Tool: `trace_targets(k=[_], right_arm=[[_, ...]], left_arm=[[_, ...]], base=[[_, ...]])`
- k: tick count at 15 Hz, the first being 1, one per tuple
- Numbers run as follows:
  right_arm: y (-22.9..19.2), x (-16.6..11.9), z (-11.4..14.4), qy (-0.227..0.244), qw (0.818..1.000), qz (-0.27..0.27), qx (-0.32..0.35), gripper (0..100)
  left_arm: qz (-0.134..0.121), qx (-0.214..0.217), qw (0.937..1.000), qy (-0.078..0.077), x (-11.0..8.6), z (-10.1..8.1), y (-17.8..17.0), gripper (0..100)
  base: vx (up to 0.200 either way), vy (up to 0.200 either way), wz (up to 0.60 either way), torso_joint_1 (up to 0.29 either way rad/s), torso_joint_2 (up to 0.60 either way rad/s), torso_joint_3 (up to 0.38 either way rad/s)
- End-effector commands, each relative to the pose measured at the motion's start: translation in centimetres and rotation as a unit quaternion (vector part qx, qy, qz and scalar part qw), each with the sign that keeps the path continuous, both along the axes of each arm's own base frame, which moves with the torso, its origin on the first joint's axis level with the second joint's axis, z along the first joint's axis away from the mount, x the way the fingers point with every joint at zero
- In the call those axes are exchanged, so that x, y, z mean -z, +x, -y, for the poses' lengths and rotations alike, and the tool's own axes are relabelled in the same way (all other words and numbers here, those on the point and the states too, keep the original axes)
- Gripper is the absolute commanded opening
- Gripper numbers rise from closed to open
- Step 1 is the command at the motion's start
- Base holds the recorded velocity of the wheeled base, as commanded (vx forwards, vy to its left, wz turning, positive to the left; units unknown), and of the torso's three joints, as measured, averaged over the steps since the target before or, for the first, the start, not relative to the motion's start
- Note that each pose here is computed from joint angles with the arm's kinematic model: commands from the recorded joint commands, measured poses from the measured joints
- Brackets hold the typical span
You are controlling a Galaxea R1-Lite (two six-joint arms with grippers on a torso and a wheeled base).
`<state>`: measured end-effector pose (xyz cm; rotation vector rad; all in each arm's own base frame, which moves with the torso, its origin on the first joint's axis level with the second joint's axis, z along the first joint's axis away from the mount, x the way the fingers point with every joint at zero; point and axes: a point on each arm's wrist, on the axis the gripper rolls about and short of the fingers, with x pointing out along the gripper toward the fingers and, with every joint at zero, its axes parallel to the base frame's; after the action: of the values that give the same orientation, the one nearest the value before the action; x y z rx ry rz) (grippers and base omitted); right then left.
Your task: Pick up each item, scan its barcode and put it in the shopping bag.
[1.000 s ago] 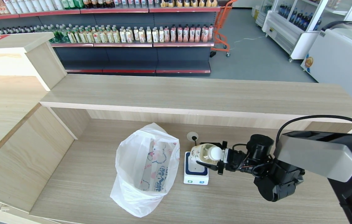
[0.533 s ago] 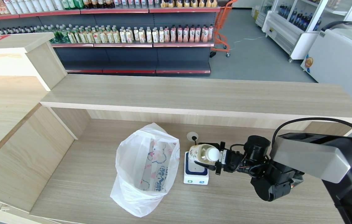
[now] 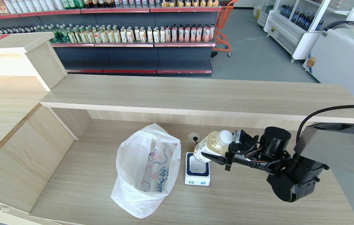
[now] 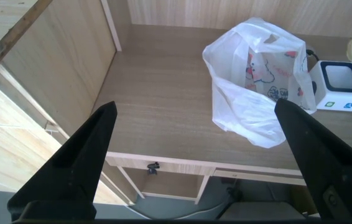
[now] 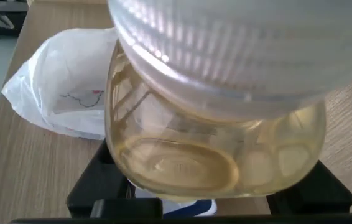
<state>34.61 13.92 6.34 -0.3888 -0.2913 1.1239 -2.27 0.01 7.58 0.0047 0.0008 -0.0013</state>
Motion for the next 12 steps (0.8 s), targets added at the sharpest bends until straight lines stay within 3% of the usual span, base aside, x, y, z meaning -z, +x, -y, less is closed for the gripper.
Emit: trace_targets(k=[1, 4, 8, 12], right_arm=[[-7.2, -7.9, 1.8, 0.112, 0.988, -0.102, 0.04, 0], [-10.4, -9.4, 4.1, 0.15, 0.965, -0.205, 0.066, 0], [-10.3, -11.2, 7.4, 0.202, 0.946, -0.228, 0.113, 0], [-11.3, -10.8, 8.6, 0.21, 0.937, -0.245, 0.132, 0]], left_arm=[[0.0, -0.001, 1.0, 0.0, 0.0, 0.0, 0.0, 100], [0.0, -0.001, 1.0, 0.0, 0.0, 0.0, 0.0, 100], [0.0, -0.001, 1.0, 0.0, 0.0, 0.0, 0.0, 100], [0.0, -0.001, 1.0, 0.0, 0.0, 0.0, 0.0, 100]], base=[[0.0, 0.0, 0.0, 0.0, 0.0, 0.0], [0.0, 0.0, 0.0, 0.0, 0.0, 0.0], [0.0, 0.0, 0.0, 0.0, 0.0, 0.0], [0.0, 0.0, 0.0, 0.0, 0.0, 0.0]])
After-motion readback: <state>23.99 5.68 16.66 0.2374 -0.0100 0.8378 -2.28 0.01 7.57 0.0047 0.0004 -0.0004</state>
